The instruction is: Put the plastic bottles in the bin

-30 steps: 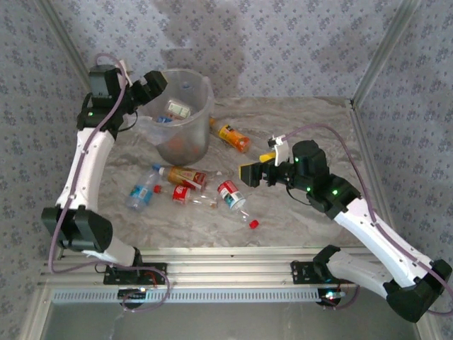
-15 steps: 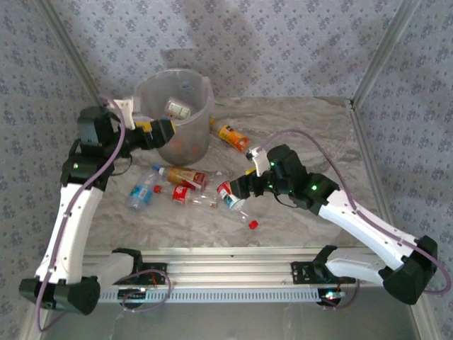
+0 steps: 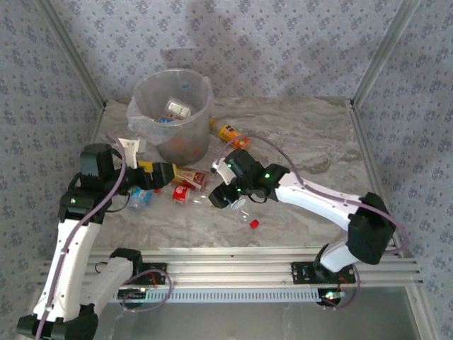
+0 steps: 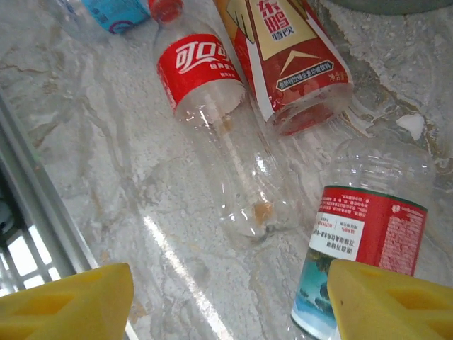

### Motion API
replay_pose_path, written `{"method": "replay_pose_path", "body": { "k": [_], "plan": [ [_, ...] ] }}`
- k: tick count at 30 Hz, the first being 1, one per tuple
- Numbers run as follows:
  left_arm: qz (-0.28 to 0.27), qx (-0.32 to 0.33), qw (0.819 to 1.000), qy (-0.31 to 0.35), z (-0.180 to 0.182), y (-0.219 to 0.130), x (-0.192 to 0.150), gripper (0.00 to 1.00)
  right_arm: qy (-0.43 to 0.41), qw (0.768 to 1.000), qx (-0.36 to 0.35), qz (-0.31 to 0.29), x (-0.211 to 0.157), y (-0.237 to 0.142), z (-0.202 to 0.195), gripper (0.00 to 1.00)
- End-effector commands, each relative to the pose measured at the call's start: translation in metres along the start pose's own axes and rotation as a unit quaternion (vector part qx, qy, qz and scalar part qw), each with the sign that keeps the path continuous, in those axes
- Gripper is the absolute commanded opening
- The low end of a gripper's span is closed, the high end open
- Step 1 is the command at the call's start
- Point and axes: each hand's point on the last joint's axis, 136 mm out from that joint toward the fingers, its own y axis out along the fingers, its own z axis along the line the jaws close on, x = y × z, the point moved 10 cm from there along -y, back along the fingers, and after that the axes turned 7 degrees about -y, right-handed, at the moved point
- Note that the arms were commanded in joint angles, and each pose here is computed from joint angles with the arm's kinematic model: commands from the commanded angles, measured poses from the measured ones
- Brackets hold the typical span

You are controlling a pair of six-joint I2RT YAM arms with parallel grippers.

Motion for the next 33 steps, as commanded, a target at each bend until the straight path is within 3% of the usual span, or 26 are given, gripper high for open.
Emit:
{"method": "replay_pose_path", "body": {
  "k": [1, 10, 22, 33],
  "plan": [
    [0.019, -0.023, 0.999, 0.017, -0.002, -0.002, -0.010, 1.00, -0.040, 0.999, -0.030, -0.003, 0.018, 0.009, -0.004, 0.74],
    [0.024, -0.040, 0.999, 0.008, 0.000, 0.004, -0.014, 1.00, 0.005, 0.985, -0.145, 0.093, -0.013, 0.021, -0.014, 0.80],
    [0.052, -0.116, 0.992, 0.005, -0.004, 0.019, -0.016, 1.00, 0.058, 0.975, -0.156, 0.146, -0.077, 0.018, -0.008, 0.85],
    [0.092, -0.127, 0.988, 0.018, -0.012, 0.042, -0.020, 1.00, 0.097, 0.974, -0.137, 0.155, -0.099, 0.043, -0.015, 0.87]
  ]
}}
